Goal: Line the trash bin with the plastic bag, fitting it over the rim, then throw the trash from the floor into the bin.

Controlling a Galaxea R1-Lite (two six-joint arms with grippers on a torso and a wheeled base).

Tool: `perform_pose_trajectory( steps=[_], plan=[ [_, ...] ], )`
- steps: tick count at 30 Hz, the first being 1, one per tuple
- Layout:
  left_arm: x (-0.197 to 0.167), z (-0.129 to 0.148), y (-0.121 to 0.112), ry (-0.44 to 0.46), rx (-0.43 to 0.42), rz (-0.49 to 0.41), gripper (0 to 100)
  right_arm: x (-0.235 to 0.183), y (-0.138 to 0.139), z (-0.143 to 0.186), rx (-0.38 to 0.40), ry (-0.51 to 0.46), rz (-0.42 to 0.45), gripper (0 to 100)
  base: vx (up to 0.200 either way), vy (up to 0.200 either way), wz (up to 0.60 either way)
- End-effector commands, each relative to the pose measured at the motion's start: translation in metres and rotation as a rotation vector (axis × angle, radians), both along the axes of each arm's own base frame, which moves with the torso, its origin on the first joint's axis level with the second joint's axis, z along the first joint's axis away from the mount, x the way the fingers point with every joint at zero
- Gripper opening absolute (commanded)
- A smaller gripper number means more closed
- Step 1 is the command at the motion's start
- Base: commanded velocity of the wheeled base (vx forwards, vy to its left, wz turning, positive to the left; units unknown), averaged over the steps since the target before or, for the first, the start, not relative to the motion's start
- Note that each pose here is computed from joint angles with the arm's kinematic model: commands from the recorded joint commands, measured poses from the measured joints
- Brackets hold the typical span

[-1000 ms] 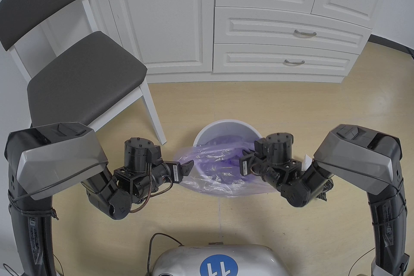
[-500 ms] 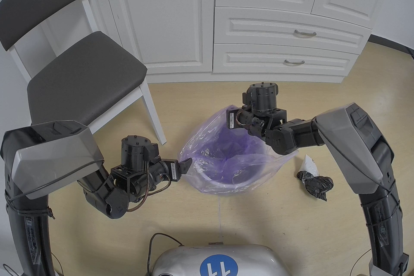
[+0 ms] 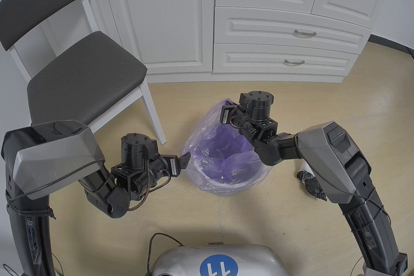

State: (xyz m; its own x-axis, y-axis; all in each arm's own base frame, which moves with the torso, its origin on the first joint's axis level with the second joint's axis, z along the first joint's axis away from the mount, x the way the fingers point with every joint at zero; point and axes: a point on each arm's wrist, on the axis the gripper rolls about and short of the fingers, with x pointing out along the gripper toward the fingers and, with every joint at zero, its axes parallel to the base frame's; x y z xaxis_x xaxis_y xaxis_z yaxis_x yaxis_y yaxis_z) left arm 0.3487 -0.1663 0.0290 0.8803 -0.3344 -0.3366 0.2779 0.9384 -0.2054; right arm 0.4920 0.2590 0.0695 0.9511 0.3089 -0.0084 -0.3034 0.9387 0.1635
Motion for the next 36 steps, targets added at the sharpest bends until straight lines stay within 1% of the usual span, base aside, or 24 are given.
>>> perform_pose_trajectory(
  steps=[1, 2, 3, 6, 9, 11, 12, 14, 16, 17, 18, 20, 22, 23, 24, 25, 26, 29, 32, 34, 35, 36],
  plan=[
    [0.002, -0.008, -0.002, -0.006, 0.004, 0.003, 100, -0.001, 0.008, -0.026, 0.007, 0.010, 0.014, 0, 0.000, 0.000, 0.00],
    [0.002, -0.007, -0.003, -0.010, 0.002, 0.003, 100, -0.001, 0.009, -0.025, 0.010, 0.004, 0.014, 0, 0.000, 0.000, 0.00],
    [0.002, -0.008, -0.003, -0.010, 0.002, 0.001, 100, -0.002, 0.010, -0.025, 0.010, 0.003, 0.017, 100, 0.000, 0.000, 0.00],
    [0.001, -0.006, -0.005, -0.030, -0.003, 0.008, 100, -0.004, 0.012, -0.017, 0.014, -0.004, 0.017, 100, 0.000, 0.000, 0.00],
    [0.001, -0.007, -0.007, -0.039, -0.005, 0.011, 100, -0.009, 0.010, 0.013, 0.026, -0.037, 0.016, 100, 0.000, 0.000, 0.00],
    [0.001, -0.007, -0.007, -0.039, -0.005, 0.011, 100, -0.009, 0.010, 0.013, 0.026, -0.037, 0.016, 100, 0.000, 0.000, 0.00],
    [0.001, -0.013, -0.009, -0.030, 0.005, 0.013, 100, -0.030, -0.002, 0.042, -0.007, 0.016, 0.019, 100, 0.000, 0.000, 0.00],
    [-0.001, -0.014, -0.016, -0.035, 0.015, 0.026, 100, -0.048, -0.013, 0.064, -0.025, 0.051, 0.017, 100, 0.000, 0.000, 0.00],
    [-0.001, -0.014, -0.021, -0.048, 0.020, 0.038, 100, -0.062, -0.023, 0.073, -0.046, 0.092, 0.014, 100, 0.000, 0.000, 0.00],
    [0.000, -0.014, -0.025, -0.060, 0.029, 0.048, 100, -0.073, -0.030, 0.076, -0.059, 0.129, 0.007, 100, 0.000, 0.000, 0.00],
    [0.003, -0.015, -0.028, -0.070, 0.037, 0.066, 100, -0.084, -0.038, 0.076, -0.078, 0.165, -0.002, 100, 0.000, 0.000, 0.00],
    [0.008, -0.019, -0.032, -0.089, 0.048, 0.106, 100, -0.098, -0.048, 0.071, -0.075, 0.205, -0.007, 100, 0.000, 0.000, 0.00],
    [0.014, -0.023, -0.036, -0.105, 0.054, 0.141, 100, -0.104, -0.057, 0.064, -0.027, 0.235, -0.026, 100, 0.000, 0.000, 0.00],
    [0.017, -0.026, -0.039, -0.111, 0.056, 0.155, 100, -0.105, -0.059, 0.061, 0.011, 0.240, -0.035, 100, 0.000, 0.000, 0.00],
    [0.018, -0.026, -0.040, -0.114, 0.055, 0.160, 100, -0.105, -0.060, 0.060, 0.026, 0.240, -0.038, 100, 0.000, 0.000, 0.00],
    [0.023, -0.028, -0.046, -0.129, 0.053, 0.172, 100, -0.106, -0.067, 0.053, 0.077, 0.252, -0.059, 100, 0.000, 0.000, 0.00],
    [0.026, -0.028, -0.048, -0.137, 0.054, 0.174, 100, -0.107, -0.073, 0.048, 0.081, 0.266, -0.073, 100, 0.000, 0.000, 0.00],
    [0.036, -0.021, -0.054, -0.180, 0.073, 0.166, 100, -0.104, -0.093, 0.034, 0.069, 0.301, -0.123, 100, 0.000, 0.000, 0.00],
    [0.045, -0.018, -0.059, -0.190, 0.102, 0.154, 100, -0.102, -0.106, 0.024, 0.049, 0.333, -0.153, 100, 0.000, 0.000, 0.00],
    [0.054, -0.017, -0.062, -0.184, 0.108, 0.156, 100, -0.100, -0.114, 0.020, 0.012, 0.350, -0.159, 100, 0.000, 0.000, 0.00],
    [0.054, -0.017, -0.062, -0.184, 0.108, 0.156, 100, -0.100, -0.114, 0.020, 0.012, 0.350, -0.159, 100, 0.000, 0.000, 0.00],
    [0.065, -0.016, -0.062, -0.176, 0.114, 0.166, 100, -0.097, -0.120, 0.012, -0.026, 0.368, -0.170, 100, 0.000, 0.000, 0.00]
  ],
)
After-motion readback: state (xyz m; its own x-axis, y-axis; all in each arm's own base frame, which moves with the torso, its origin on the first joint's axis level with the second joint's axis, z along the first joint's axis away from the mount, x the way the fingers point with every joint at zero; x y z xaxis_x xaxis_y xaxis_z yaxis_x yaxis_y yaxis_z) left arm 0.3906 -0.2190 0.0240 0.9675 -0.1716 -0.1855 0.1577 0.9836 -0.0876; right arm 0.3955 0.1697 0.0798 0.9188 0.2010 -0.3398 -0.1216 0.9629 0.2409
